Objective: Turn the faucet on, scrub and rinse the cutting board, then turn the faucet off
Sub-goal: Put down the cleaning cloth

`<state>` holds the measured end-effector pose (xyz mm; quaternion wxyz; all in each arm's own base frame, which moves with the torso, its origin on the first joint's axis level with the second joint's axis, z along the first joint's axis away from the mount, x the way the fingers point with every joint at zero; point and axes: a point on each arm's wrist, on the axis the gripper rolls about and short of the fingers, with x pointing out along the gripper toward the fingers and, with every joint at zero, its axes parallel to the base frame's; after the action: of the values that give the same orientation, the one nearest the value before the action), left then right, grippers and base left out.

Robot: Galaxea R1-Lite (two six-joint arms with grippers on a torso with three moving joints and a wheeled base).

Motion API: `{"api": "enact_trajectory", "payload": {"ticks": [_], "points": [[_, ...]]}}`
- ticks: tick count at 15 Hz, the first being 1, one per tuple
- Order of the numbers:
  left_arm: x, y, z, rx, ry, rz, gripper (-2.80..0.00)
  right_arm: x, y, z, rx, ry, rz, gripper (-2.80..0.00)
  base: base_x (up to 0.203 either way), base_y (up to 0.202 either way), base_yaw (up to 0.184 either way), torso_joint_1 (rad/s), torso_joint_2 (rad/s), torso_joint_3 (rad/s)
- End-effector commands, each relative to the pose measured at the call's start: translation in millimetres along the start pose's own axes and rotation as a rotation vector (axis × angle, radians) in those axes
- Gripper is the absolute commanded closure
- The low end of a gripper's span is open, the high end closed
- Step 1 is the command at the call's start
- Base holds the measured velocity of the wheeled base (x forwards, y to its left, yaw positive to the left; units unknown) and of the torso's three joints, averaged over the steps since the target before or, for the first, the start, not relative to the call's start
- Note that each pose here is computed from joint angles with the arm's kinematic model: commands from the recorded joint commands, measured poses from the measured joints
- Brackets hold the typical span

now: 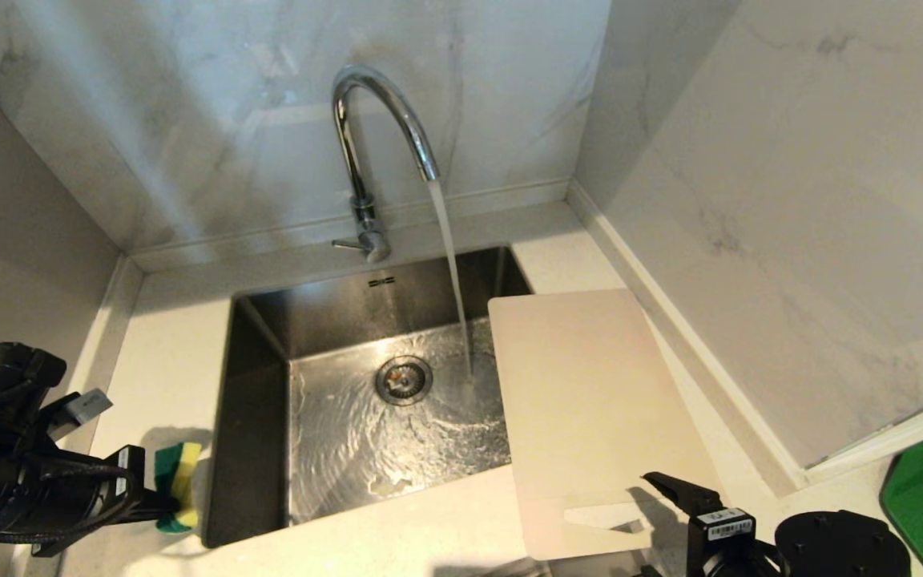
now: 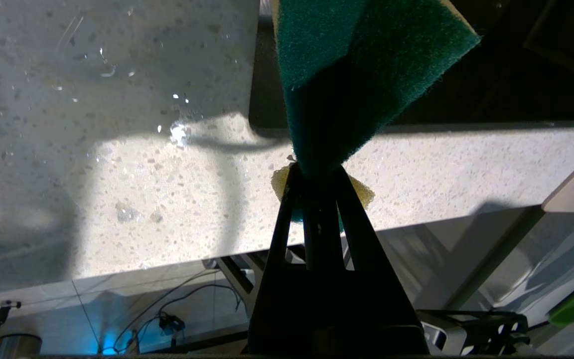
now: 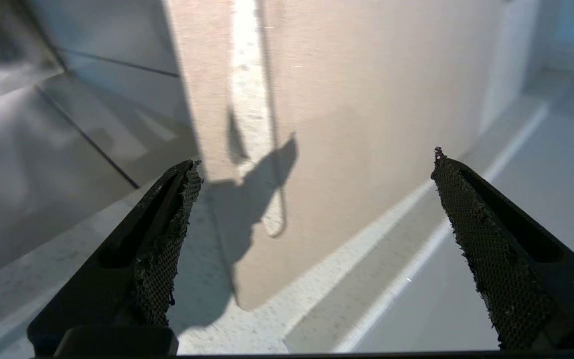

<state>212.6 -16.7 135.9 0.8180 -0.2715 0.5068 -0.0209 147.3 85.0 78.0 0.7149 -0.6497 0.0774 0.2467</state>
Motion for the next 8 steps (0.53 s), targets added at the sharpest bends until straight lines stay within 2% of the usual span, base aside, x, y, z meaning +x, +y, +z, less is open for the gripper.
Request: {"api": "enact_trajectory", "payload": {"ticks": [1, 5, 8], "points": [[-9, -2.6, -4, 0.006, -0.011, -0.012, 0.00, -17, -13, -1, 0.036, -0.027, -0.105, 0.00, 0.000, 0.000, 0.000, 0.000, 0.00, 0.000], [-28, -9.2, -10, 0.008, -0.028, -0.027, 0.00, -32, -28, -1, 0.130, -0.058, -0.219, 0.00, 0.000, 0.000, 0.000, 0.000, 0.00, 0.000], [-43, -12.2, -15, 0.002, -0.038, -0.033, 0.00, -45, -47, -5, 0.229, -0.068, -0.344, 0.00, 0.000, 0.000, 0.000, 0.000, 0.00, 0.000]]}}
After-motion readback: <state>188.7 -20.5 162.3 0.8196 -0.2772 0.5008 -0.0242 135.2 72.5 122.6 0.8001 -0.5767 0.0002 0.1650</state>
